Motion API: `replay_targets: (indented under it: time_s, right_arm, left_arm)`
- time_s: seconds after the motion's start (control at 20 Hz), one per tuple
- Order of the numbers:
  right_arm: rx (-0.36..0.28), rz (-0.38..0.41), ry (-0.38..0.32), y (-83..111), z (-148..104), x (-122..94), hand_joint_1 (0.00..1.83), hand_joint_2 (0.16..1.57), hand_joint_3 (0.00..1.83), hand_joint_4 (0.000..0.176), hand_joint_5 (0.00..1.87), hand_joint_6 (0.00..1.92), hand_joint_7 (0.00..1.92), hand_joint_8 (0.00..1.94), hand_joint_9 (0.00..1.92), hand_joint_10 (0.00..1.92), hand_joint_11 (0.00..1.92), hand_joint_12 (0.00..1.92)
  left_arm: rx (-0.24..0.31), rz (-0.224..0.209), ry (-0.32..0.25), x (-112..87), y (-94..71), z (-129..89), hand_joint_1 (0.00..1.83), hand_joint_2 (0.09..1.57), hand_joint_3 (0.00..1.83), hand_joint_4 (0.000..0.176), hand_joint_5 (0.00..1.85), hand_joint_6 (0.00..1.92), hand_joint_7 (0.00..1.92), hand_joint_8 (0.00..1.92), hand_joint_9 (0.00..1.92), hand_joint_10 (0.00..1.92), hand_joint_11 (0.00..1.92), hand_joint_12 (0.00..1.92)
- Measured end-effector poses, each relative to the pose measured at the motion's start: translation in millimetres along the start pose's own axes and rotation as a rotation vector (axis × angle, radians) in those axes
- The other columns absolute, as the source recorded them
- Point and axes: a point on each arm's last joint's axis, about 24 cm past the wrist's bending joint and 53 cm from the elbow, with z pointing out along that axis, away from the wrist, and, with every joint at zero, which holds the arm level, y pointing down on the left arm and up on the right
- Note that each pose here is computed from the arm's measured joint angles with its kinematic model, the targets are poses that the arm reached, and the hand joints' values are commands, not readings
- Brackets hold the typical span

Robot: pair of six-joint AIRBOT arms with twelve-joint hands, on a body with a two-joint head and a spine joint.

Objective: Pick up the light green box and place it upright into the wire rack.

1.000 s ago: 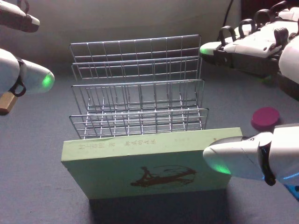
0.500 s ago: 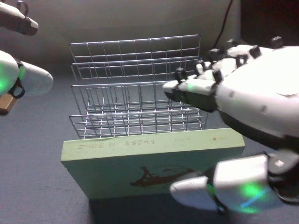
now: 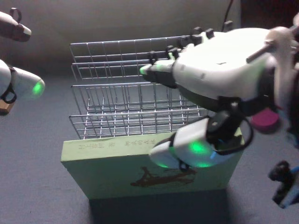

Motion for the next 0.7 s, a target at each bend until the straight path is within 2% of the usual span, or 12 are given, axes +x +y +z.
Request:
replay_targets:
  time_s: [0.2,0.4,0.5,0.7]
  right_arm:
    - [-0.015,-0.013,0.045,10.7,11.0,17.1,0.51,0.98,0.00,0.009,0.15,0.00,0.23,0.00,0.15,0.00,0.00,0.76]
    - [0.000,-0.013,0.059,10.6,23.0,22.0,0.51,0.98,0.00,0.009,0.16,0.00,0.23,0.00,0.16,0.00,0.00,0.77]
    - [0.004,-0.018,0.071,10.9,29.3,27.2,0.53,0.97,0.00,0.006,0.17,0.00,0.25,0.00,0.18,0.01,0.00,0.75]
    - [0.010,-0.018,0.105,10.7,39.2,40.7,0.54,0.96,0.00,0.006,0.17,0.00,0.25,0.00,0.17,0.00,0.00,0.75]
  left_arm:
    - [-0.013,0.013,-0.001,-1.9,6.3,2.6,0.24,1.09,0.00,0.109,0.29,0.00,0.24,0.00,0.18,0.00,0.00,0.56]
    - [-0.018,0.020,-0.001,-3.1,9.5,4.4,0.24,1.09,0.00,0.108,0.28,0.00,0.23,0.00,0.18,0.00,0.00,0.56]
    - [-0.032,0.039,-0.007,-5.0,14.7,4.6,0.24,1.09,0.00,0.108,0.28,0.00,0.23,0.00,0.18,0.00,0.00,0.56]
    - [-0.049,0.032,-0.006,-5.1,22.0,4.8,0.24,1.09,0.00,0.108,0.28,0.00,0.23,0.00,0.18,0.00,0.00,0.56]
